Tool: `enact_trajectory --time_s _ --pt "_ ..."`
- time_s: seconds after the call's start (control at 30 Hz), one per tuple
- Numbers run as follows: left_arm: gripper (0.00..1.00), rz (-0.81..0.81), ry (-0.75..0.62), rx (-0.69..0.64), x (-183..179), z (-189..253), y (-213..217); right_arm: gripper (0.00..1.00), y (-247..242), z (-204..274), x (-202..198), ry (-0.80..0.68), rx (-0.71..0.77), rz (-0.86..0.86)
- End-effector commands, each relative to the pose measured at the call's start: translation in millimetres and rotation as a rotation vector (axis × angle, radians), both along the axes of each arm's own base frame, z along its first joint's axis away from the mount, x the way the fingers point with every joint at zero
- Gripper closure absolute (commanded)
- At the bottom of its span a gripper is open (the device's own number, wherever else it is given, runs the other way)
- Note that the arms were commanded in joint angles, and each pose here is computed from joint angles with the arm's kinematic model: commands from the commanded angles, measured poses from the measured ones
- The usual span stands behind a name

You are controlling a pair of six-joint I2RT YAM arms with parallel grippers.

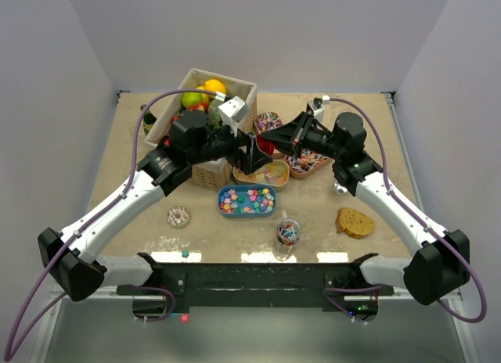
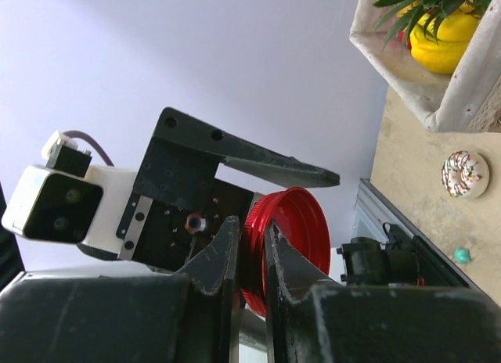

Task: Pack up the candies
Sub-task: Adjust the bottle lid, then close the bottle lid on the packing bottle.

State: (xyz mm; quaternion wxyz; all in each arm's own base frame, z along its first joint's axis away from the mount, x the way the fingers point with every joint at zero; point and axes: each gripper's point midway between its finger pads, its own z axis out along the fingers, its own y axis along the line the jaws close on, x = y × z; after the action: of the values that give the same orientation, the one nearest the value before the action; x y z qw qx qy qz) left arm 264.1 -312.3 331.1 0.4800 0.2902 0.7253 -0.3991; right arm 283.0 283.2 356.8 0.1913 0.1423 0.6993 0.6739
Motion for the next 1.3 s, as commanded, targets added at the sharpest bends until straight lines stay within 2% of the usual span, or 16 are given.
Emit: enact_trajectory --time_s 0.0,0.1,0.2,0.33,0.37,0.43,0.5,0.53,0.6,0.63,0.7,0.73,0.93,1.07,1.27 --pt "0.08 0.039 -0.024 -0.019 9.0 15.1 4.0 1.00 0.3 19.5 -15.5 -0.060 0.013 0.056" --pt "0.16 0.050 -0.022 -0.021 9.8 17.7 6.8 1.00 -1.4 14.4 -17.2 -0.049 0.004 0.051" --pt "0.34 0.033 -0.025 -0.032 6.0 17.6 5.9 1.00 -1.3 10.5 -18.3 -0.042 0.000 0.053" --pt "0.46 0.010 -0.031 -0.039 2.3 14.1 3.8 0.99 -2.0 5.8 -20.9 -0.022 0.000 0.060" --pt "0.48 0.005 -0.032 -0.037 1.7 13.1 3.5 0.97 -1.8 5.0 -21.4 -0.020 0.000 0.060" --pt "0.54 0.001 -0.028 -0.032 0.6 10.9 3.9 0.85 -3.4 2.3 -21.1 -0.019 -0.008 0.050" --pt "0.57 -0.002 -0.023 -0.026 -1.0 9.8 4.2 0.73 -5.5 -2.3 -18.2 -0.026 -0.034 0.027" --pt "0.57 -0.001 -0.013 -0.016 -1.6 6.8 5.5 0.59 -6.8 -8.6 -18.1 -0.006 -0.062 0.015" --pt "0.58 -0.003 -0.008 -0.004 -2.7 6.8 6.8 0.48 -11.1 -11.9 -14.8 -0.052 -0.129 -0.014" --pt "0.58 -0.005 0.007 0.012 -5.1 2.8 8.5 0.41 -17.0 -24.1 -10.7 -0.018 -0.187 -0.061" --pt "0.58 -0.010 0.015 0.020 -9.0 2.5 10.5 0.35 -26.4 -28.3 -5.1 -0.068 -0.275 -0.117" --pt "0.59 -0.014 0.026 0.033 -11.5 -1.3 12.0 0.31 -37.7 -38.9 -1.4 -0.036 -0.337 -0.180" --pt "0.59 -0.072 0.124 0.081 -33.1 -34.2 4.2 0.27 -109.6 -49.0 6.9 -0.053 -0.644 -0.484" --pt "0.59 -0.113 0.160 0.117 -53.9 -54.8 -16.2 0.23 -167.3 -20.7 8.3 -0.118 -0.796 -0.738" --pt "0.60 -0.224 0.202 0.181 -96.0 -86.3 -54.3 0.22 -202.9 15.3 1.8 -0.175 -0.901 -0.869"
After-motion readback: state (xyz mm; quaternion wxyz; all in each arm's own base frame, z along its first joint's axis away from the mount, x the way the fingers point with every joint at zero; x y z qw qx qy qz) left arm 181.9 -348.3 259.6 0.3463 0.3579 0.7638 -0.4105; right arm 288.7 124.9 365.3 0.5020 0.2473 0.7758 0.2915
